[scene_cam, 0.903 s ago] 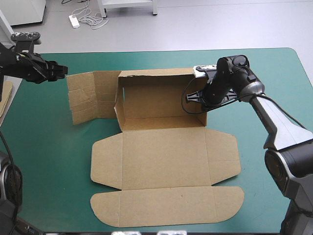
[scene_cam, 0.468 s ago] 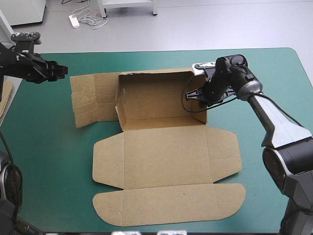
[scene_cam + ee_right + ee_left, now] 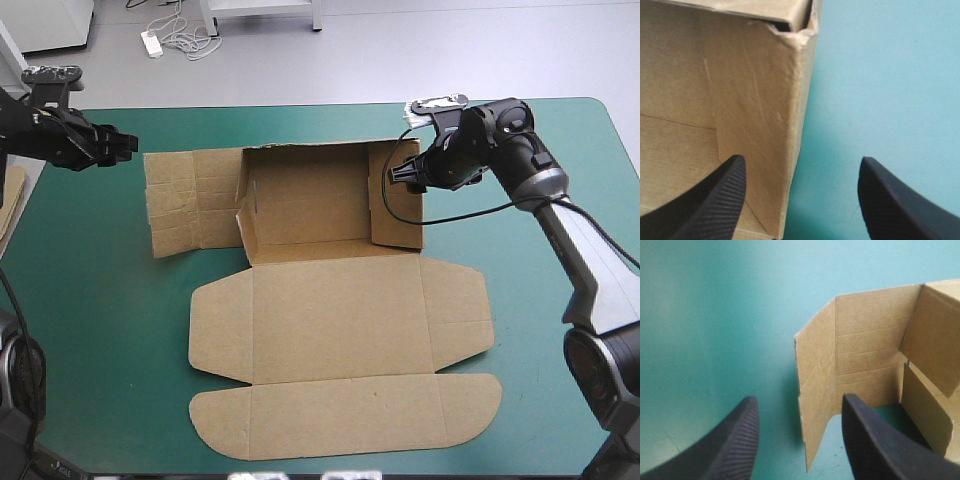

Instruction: Fold the box

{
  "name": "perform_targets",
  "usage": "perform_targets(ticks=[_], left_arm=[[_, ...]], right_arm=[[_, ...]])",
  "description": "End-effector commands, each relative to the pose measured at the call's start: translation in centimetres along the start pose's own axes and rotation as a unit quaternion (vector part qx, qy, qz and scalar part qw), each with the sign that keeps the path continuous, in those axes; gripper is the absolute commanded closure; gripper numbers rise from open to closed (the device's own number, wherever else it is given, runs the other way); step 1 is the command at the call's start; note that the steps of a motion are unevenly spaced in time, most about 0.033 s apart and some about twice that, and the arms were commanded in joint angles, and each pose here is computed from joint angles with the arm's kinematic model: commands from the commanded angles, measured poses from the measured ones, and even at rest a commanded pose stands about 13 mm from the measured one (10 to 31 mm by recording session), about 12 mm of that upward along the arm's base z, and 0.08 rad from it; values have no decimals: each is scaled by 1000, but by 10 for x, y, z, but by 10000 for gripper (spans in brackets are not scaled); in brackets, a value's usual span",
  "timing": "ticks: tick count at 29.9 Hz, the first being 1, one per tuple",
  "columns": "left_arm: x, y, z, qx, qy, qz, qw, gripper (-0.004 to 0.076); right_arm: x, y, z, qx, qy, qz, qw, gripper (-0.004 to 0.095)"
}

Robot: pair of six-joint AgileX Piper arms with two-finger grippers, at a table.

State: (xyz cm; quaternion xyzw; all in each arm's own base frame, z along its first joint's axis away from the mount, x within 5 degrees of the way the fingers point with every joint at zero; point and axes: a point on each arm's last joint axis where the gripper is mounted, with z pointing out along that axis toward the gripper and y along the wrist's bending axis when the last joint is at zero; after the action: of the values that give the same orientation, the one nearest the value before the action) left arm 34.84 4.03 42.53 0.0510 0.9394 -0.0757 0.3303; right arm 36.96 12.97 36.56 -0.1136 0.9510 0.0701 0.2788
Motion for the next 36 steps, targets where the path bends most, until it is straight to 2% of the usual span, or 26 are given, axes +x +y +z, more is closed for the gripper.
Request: perform_targets(ticks=[1, 9, 12, 19, 25, 27, 28, 33, 34, 36], left_arm=[[-2, -9, -27, 2, -27, 13, 1000, 356], [-3, -9, -27, 1, -31, 13, 999, 356], [-3, -9, -27, 3, -31, 13, 999, 356], [-3, -9, -27, 3, -31, 13, 999, 356], [-3, -9, -27, 3, -31, 13, 999, 356], [-3, -9, -27, 3, -31, 13, 999, 356], [-3, -9, -27, 3, -32, 13, 999, 356], [-4, -9, -27, 1, -38, 12, 999, 356], [-4, -9, -27, 0, -39, 12, 999, 356], [-4, -9, -27, 0, -39, 12, 999, 356]], right_arm=[[1, 7, -49, -7, -89, -16, 996, 299], [43, 24, -39, 1, -158, -21, 987, 312], [52, 23, -25, 12, -157, -20, 987, 318], [53, 26, 1, -2, -175, -26, 984, 318], [51, 30, 41, -8, -161, -21, 987, 321], [50, 31, 47, -9, -161, -16, 987, 380], [48, 31, 47, -8, -161, -17, 987, 448], [38, 30, 34, 3, -174, -29, 984, 877], [34, 30, 29, 7, -175, -29, 984, 927], [28, 29, 18, 17, -171, -31, 985, 927]])
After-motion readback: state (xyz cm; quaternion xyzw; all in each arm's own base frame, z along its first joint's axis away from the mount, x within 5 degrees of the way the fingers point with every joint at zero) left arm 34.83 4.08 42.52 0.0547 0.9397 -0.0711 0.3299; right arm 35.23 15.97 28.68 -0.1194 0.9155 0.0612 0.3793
